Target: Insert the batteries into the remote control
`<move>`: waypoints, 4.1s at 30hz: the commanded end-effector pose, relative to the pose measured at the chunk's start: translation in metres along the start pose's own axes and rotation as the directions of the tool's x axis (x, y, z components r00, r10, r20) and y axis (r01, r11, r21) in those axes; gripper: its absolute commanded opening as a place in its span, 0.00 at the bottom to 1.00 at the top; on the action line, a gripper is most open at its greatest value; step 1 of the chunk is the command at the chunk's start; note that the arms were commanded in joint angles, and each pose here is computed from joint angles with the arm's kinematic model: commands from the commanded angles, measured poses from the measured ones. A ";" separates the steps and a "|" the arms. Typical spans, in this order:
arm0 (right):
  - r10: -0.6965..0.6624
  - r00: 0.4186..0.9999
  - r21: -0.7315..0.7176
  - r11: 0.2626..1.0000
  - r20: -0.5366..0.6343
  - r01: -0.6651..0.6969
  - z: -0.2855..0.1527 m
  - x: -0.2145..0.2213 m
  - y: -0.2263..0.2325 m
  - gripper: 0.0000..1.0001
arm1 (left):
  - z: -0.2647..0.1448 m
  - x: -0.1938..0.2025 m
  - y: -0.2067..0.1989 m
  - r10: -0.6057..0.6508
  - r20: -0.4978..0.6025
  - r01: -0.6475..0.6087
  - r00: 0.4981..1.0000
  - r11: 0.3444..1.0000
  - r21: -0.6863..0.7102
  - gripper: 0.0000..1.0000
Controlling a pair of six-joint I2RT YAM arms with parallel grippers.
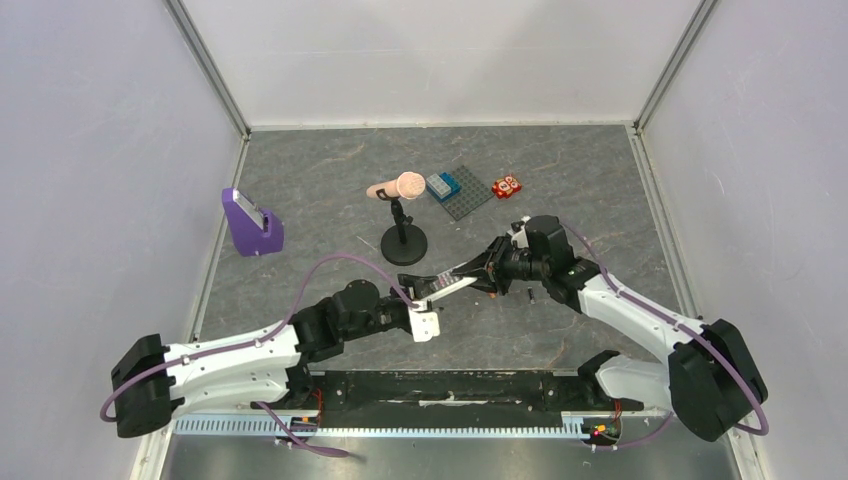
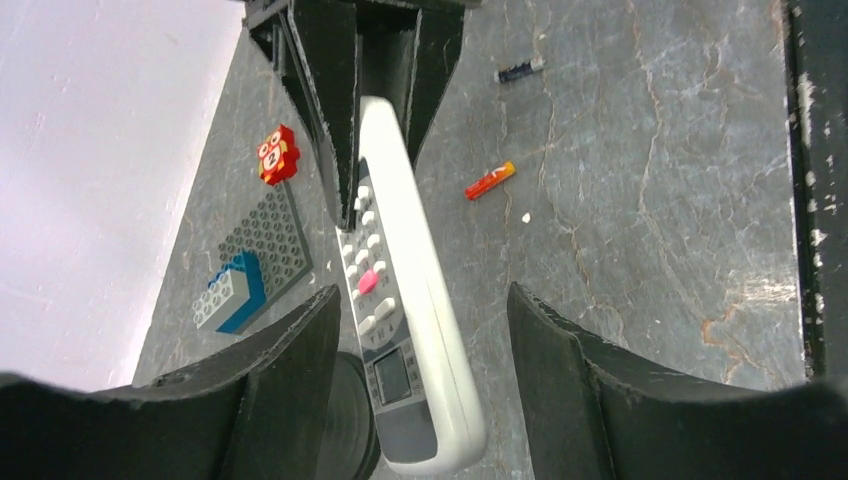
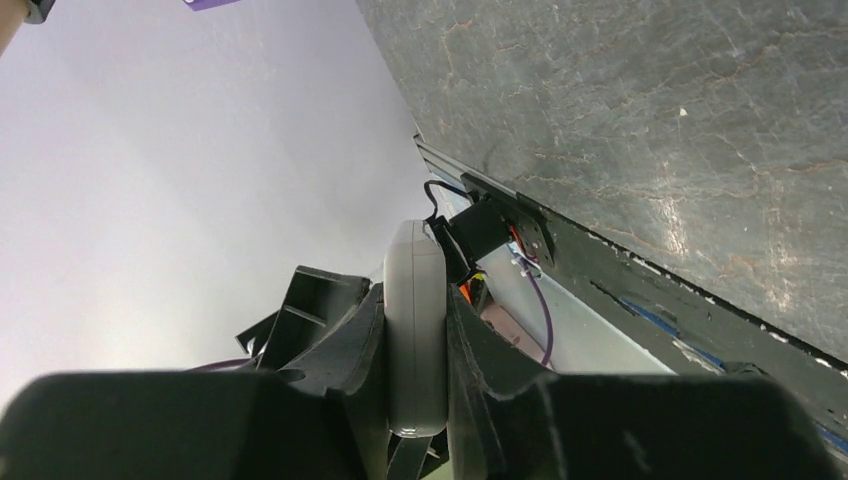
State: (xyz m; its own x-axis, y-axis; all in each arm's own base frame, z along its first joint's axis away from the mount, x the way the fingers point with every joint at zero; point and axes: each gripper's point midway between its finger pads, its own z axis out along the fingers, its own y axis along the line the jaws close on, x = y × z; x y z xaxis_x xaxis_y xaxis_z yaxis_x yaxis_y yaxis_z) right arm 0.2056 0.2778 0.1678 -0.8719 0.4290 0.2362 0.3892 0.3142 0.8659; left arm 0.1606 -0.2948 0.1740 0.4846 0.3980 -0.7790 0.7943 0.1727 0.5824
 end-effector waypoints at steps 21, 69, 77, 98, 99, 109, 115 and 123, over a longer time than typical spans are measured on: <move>-0.159 0.986 -0.180 0.972 -0.044 0.149 -0.015 0.015 0.031 0.94 | -0.001 0.005 0.045 -0.370 -0.093 0.330 0.924 0.897 -0.295 0.02; -0.822 0.527 -0.722 0.229 0.215 0.653 -0.109 0.109 0.082 0.12 | -0.054 -0.122 0.035 -0.922 -0.008 0.911 0.388 0.382 0.155 0.47; -0.660 0.702 -0.803 0.251 0.267 0.541 -0.130 0.104 0.114 0.06 | -0.051 -0.141 0.072 -0.952 0.236 0.952 0.197 0.243 0.188 0.68; -0.642 0.723 -0.492 0.558 0.255 0.668 -0.051 0.038 0.076 0.21 | -0.051 -0.107 0.094 -0.917 0.392 0.990 0.074 0.113 0.079 0.02; -0.639 0.727 -0.493 0.562 0.251 0.665 -0.050 0.038 0.075 0.22 | -0.052 -0.104 0.094 -0.918 0.388 0.991 0.078 0.112 0.067 0.02; -0.610 0.748 -0.481 0.590 0.260 0.649 -0.041 0.028 0.062 0.33 | -0.064 -0.070 0.101 -0.917 0.395 0.997 0.055 0.026 -0.078 0.02; -0.582 0.768 -0.495 0.601 0.268 0.627 -0.037 0.023 0.058 0.24 | -0.058 -0.063 0.099 -0.923 0.386 0.999 0.007 -0.014 -0.050 0.02; -0.599 0.746 -0.499 0.570 0.292 0.653 -0.034 0.020 0.067 0.48 | -0.051 -0.047 0.092 -0.941 0.336 0.993 0.033 -0.007 -0.117 0.02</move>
State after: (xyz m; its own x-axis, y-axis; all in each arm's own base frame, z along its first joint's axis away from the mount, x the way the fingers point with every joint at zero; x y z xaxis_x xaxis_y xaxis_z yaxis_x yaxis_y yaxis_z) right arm 0.1989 0.2782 0.2193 -0.8550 0.3414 -0.3904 -0.3904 0.0720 0.9178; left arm 0.1899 -0.2535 0.2707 -0.6198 -0.4539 -0.6401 0.4258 0.4907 -0.7602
